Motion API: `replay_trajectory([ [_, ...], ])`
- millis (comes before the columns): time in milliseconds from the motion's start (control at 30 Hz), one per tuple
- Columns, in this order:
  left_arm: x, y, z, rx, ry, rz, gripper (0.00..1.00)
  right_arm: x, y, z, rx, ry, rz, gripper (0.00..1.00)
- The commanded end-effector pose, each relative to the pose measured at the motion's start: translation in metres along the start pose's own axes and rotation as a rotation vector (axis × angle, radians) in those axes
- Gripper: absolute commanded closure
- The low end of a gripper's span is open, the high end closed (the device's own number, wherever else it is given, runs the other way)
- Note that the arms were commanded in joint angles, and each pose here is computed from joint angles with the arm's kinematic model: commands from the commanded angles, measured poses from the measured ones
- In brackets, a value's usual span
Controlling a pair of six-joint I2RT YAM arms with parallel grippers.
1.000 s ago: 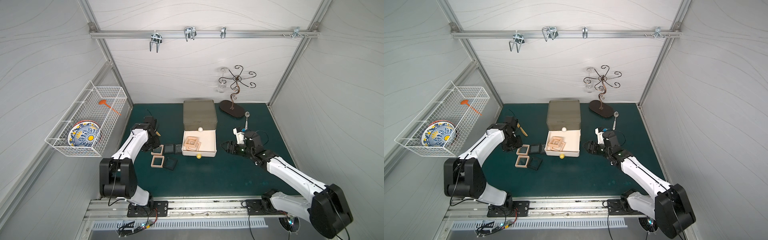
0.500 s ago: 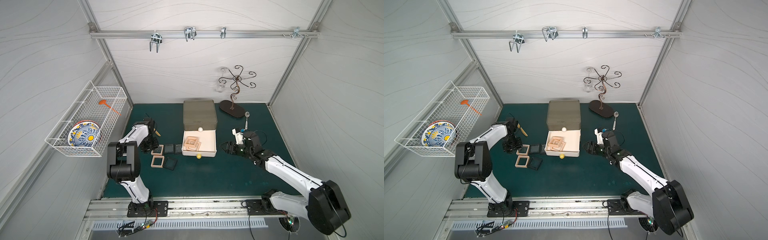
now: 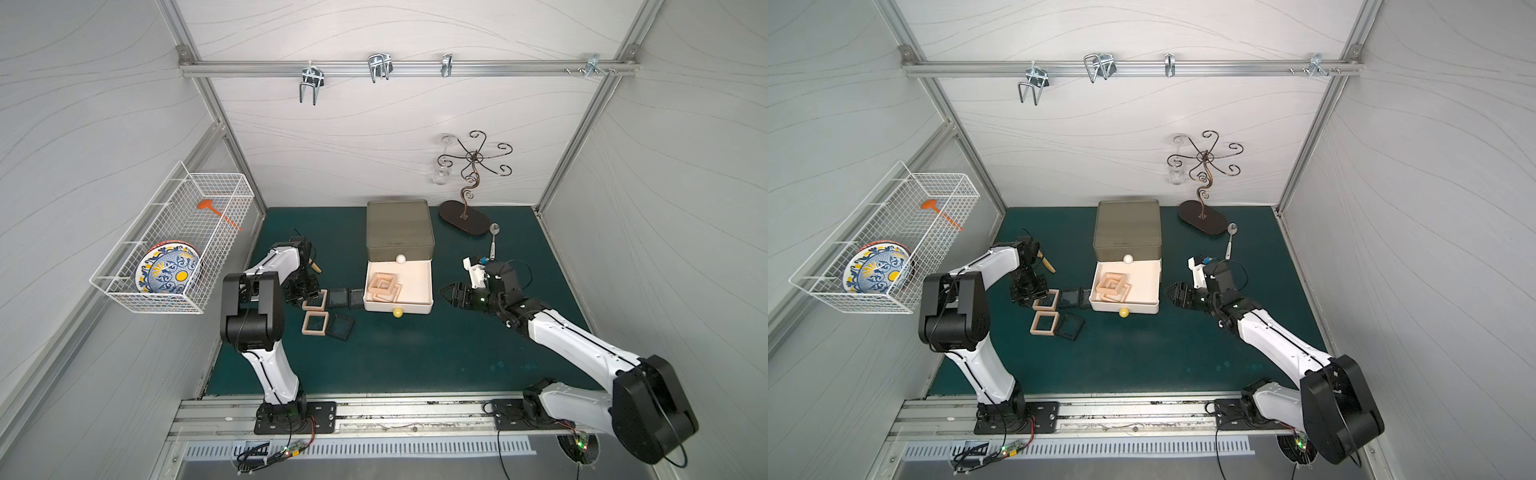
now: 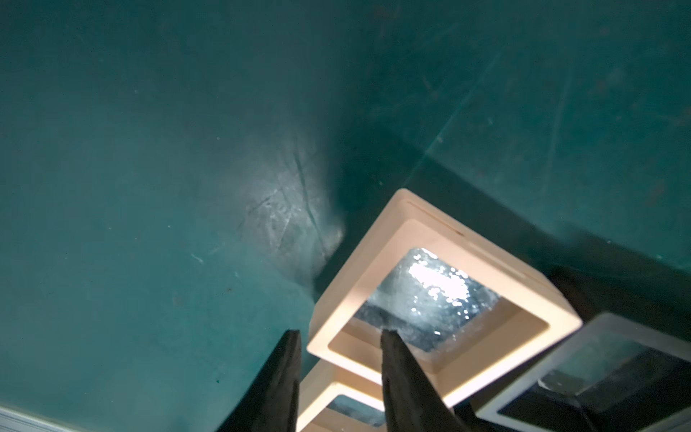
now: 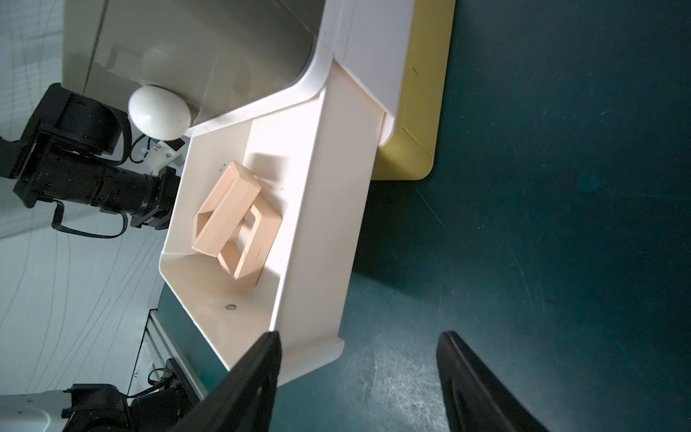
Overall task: Place the brooch boxes into the drawer by color
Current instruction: Pick up the brooch box from the center of the board.
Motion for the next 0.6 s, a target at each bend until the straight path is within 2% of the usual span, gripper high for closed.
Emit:
replay_trajectory([
  [0,-0.0073,0.0009,0.0001,-0.003,0.01,0.001,0.61,-0.0023,-0.0004,0.0014,-0.015,0.018,-0.003,0.3],
  [567,-0.002,-0.0043,0.0016,-0.003,0.016,0.031,1.0,0.0014,0.0009,-0.0005,-0.013,0.011,-0.002,0.29],
])
Point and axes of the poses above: each gripper's point midway between its finger pads, its own y axis back along the fingers, its own z axis along the line the jaws close on, x = y × z, the point moved 2 cm from there along y, back along the fingers, and after that the axes turned 3 degrees about y, right-handed, at the moved point
